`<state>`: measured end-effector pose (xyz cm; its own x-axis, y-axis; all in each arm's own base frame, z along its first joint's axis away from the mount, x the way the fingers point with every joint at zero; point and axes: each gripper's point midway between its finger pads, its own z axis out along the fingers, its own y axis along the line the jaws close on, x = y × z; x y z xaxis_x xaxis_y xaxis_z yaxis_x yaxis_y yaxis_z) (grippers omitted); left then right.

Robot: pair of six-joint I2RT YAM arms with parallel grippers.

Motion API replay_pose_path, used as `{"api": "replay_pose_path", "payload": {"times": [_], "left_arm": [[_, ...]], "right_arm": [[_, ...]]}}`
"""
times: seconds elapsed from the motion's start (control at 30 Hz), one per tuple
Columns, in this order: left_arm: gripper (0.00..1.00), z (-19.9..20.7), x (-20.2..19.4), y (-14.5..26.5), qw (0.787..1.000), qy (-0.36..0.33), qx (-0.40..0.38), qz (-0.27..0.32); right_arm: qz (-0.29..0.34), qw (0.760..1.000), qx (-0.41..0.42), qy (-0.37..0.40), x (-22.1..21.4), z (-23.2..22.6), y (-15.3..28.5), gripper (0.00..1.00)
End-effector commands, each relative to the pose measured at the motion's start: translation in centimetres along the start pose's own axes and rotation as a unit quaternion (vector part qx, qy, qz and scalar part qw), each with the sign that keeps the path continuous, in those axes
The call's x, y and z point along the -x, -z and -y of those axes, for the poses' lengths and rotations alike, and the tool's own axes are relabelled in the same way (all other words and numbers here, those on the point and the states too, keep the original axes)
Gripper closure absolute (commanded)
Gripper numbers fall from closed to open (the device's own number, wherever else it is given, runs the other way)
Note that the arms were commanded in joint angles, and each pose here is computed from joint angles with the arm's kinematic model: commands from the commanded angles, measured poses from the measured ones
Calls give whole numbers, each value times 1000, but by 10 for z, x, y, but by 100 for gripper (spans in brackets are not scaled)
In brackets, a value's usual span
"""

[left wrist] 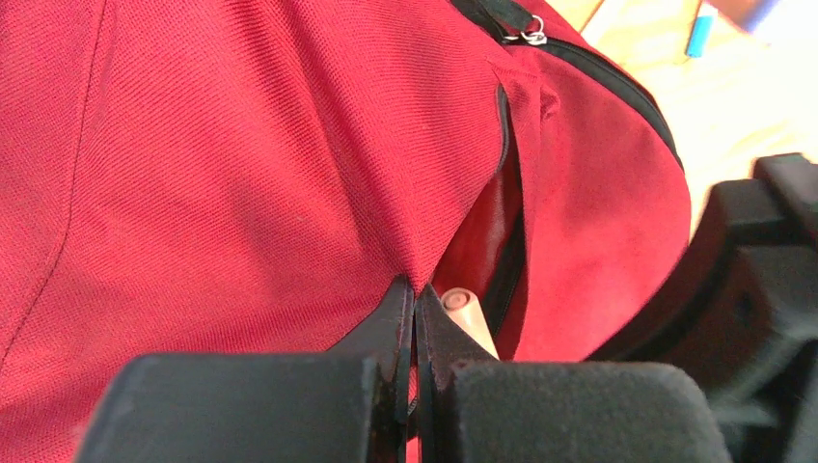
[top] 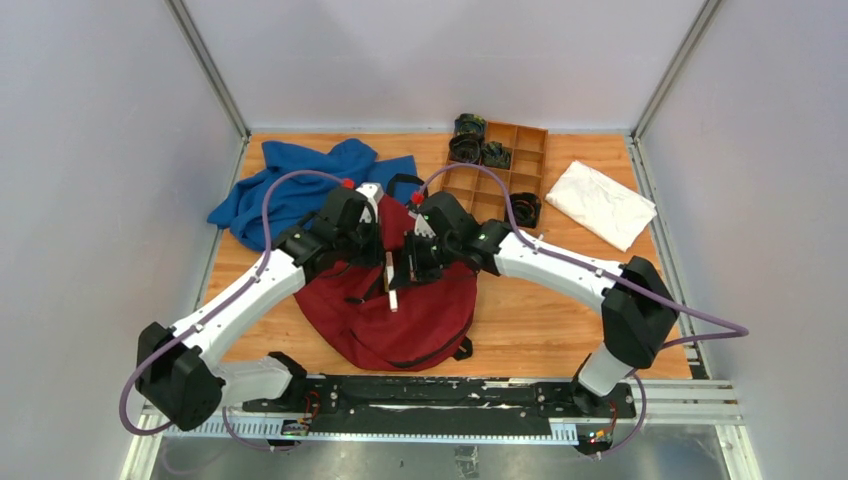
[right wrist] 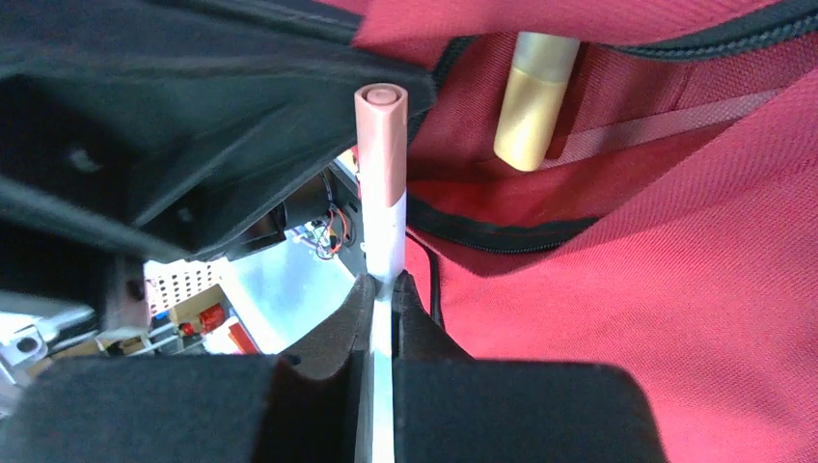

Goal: Pack the student bag
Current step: Pick up the stationery from the center of the board, then place the stationery in the student bag.

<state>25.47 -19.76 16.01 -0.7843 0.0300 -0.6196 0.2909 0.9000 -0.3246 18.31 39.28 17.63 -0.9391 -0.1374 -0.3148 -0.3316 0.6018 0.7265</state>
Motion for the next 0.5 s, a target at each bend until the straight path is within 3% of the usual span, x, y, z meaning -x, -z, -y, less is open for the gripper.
{"api": "replay_pose_path", "payload": {"times": [0.0, 0.27, 0.47], "left_arm": [[100, 17, 27, 18, 998, 9, -34, 45], [100, 16, 34, 22, 998, 16, -34, 47], [100, 19, 30, 25, 998, 18, -47, 44]], "right_arm": [[-4, 1000, 16, -21, 0, -13, -2, 100], [-1, 998, -27, -51, -10, 19, -13, 100], [32, 998, -17, -60, 18, 15, -13, 100]]}}
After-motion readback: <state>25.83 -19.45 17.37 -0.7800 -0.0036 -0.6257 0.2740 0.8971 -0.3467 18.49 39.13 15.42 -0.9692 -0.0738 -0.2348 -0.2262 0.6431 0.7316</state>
